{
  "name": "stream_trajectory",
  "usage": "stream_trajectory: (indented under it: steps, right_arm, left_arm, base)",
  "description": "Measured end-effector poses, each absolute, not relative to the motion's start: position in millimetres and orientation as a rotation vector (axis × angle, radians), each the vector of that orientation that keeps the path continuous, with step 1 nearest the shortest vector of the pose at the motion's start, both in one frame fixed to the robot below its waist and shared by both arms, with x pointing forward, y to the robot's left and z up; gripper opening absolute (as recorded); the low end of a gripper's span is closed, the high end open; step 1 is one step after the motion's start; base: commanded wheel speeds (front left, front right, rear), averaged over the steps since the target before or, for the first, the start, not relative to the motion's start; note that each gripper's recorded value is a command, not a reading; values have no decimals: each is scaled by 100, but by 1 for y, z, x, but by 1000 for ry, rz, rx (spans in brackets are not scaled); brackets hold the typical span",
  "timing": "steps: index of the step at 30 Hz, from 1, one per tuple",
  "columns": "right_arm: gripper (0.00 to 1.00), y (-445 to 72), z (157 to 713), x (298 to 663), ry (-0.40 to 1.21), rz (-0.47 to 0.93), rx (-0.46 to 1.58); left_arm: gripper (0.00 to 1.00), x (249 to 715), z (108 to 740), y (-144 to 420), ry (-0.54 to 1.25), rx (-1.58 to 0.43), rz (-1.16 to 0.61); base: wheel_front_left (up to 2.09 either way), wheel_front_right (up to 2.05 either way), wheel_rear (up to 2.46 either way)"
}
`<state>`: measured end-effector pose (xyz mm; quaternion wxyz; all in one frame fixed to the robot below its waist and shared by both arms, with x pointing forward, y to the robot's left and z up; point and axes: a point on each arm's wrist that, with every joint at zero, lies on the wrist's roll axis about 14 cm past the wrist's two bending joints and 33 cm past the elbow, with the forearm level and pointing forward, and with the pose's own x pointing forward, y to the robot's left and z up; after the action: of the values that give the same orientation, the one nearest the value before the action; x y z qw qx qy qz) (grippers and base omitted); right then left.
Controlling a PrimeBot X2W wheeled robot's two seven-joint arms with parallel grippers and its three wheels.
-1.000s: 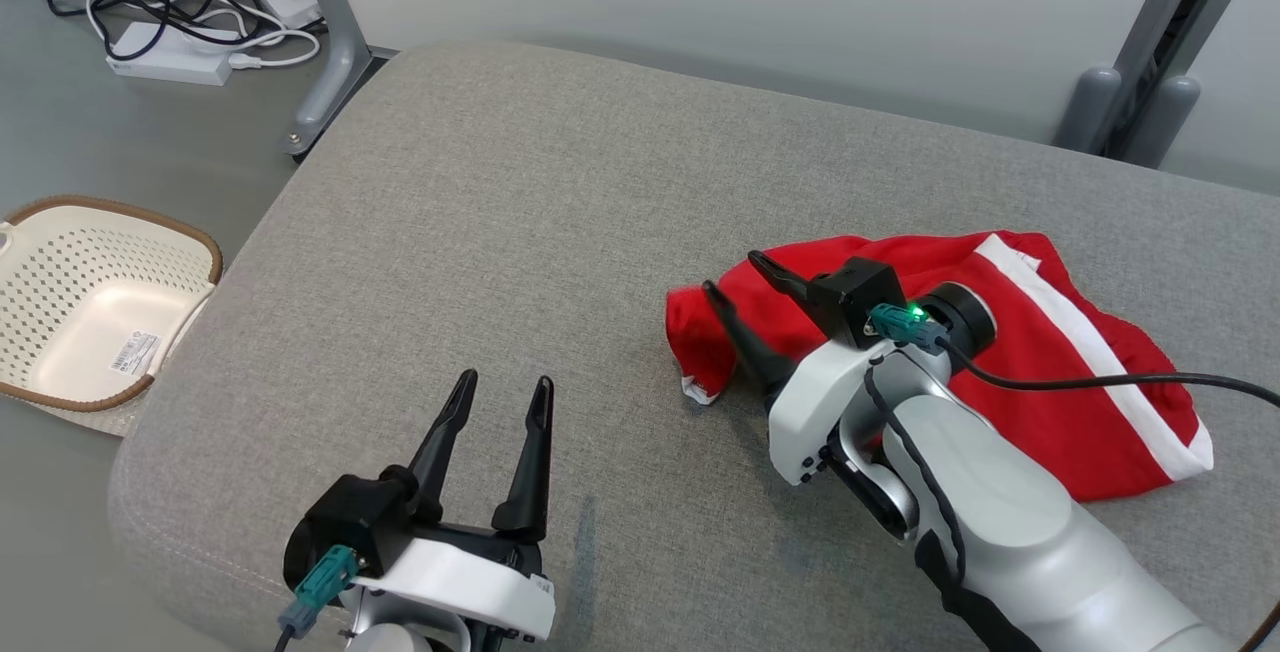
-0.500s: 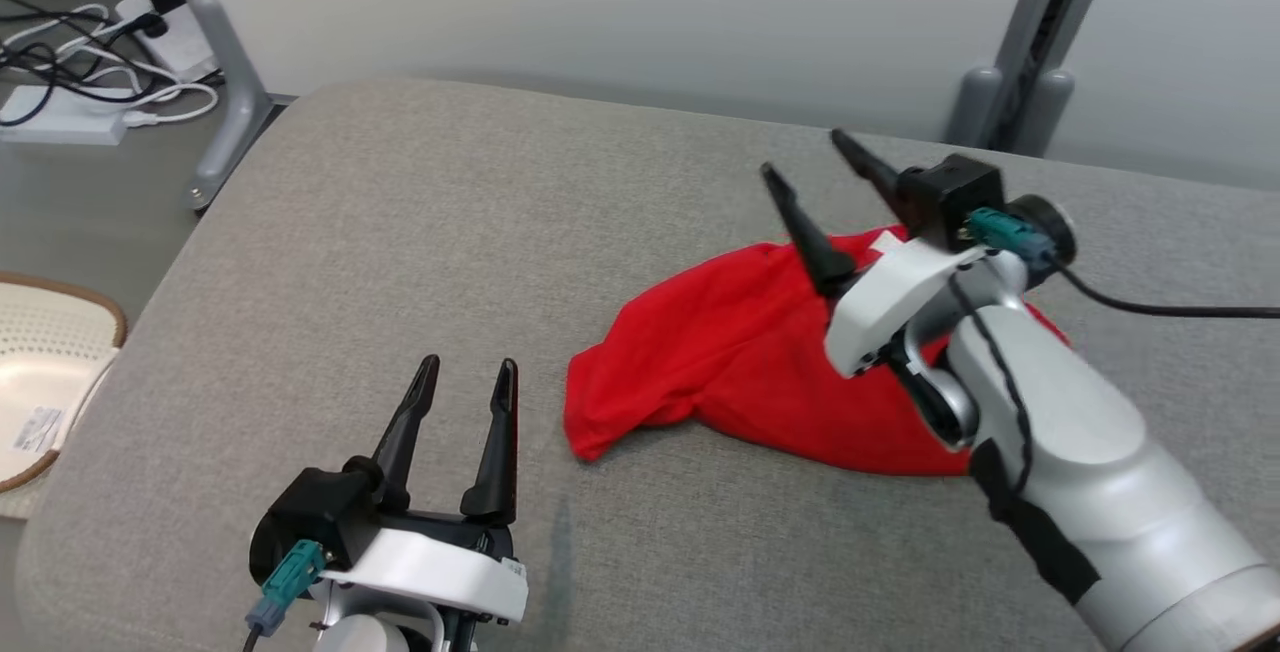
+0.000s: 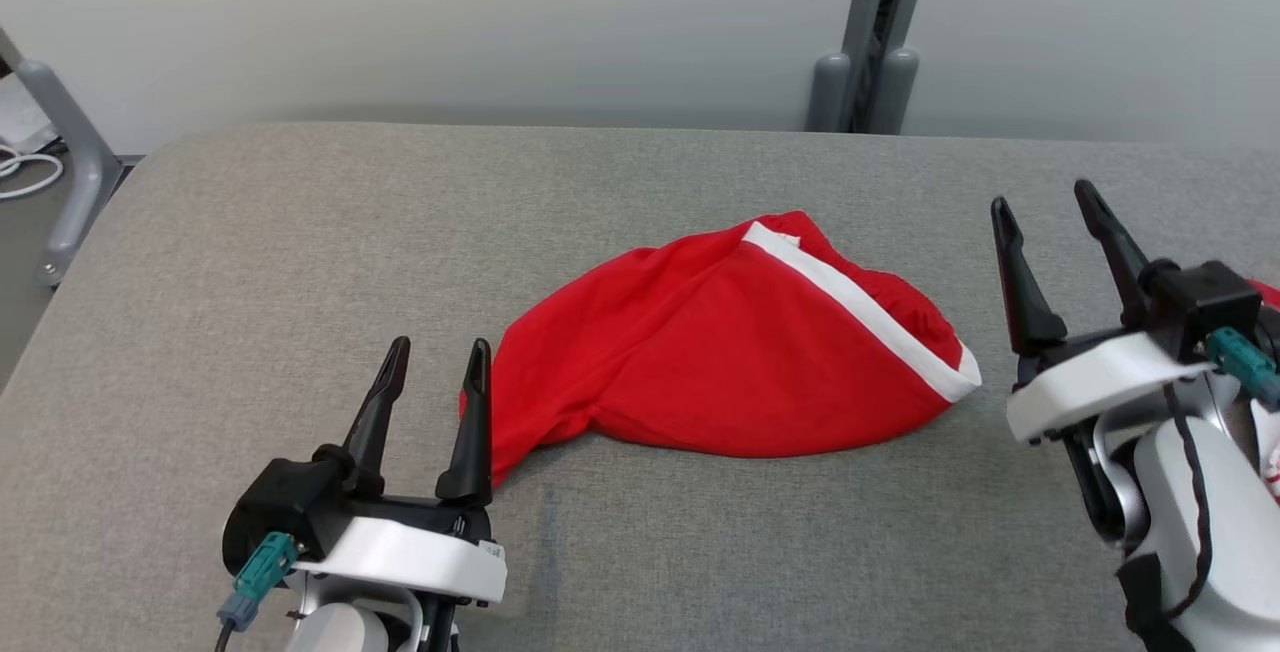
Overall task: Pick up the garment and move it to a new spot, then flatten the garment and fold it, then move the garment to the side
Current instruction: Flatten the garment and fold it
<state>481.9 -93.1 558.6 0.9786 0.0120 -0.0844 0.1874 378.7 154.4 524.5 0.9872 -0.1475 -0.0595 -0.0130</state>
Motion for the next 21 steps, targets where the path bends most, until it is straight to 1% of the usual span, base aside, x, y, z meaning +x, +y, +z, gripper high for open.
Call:
stream_trajectory:
  steps: [5,9,17,21]
  right_arm:
    - [100,-113,536,458,-128,314,36]
    - [100,-114,526,447,-109,304,36]
    - [100,-105,520,448,-91,326,43]
    - [100,-89,507,458,-22,373,38]
  left_arm:
    - [100,384,522,144,-110,-296,-59]
    - [100,384,515,138,-89,-295,-77]
    - [100,382,512,136,-78,-294,-88]
    - [100,381,506,135,-60,-294,-88]
  base:
    - [0,0,0]
    - [0,0,0]
    - [0,0,0]
    - [0,0,0]
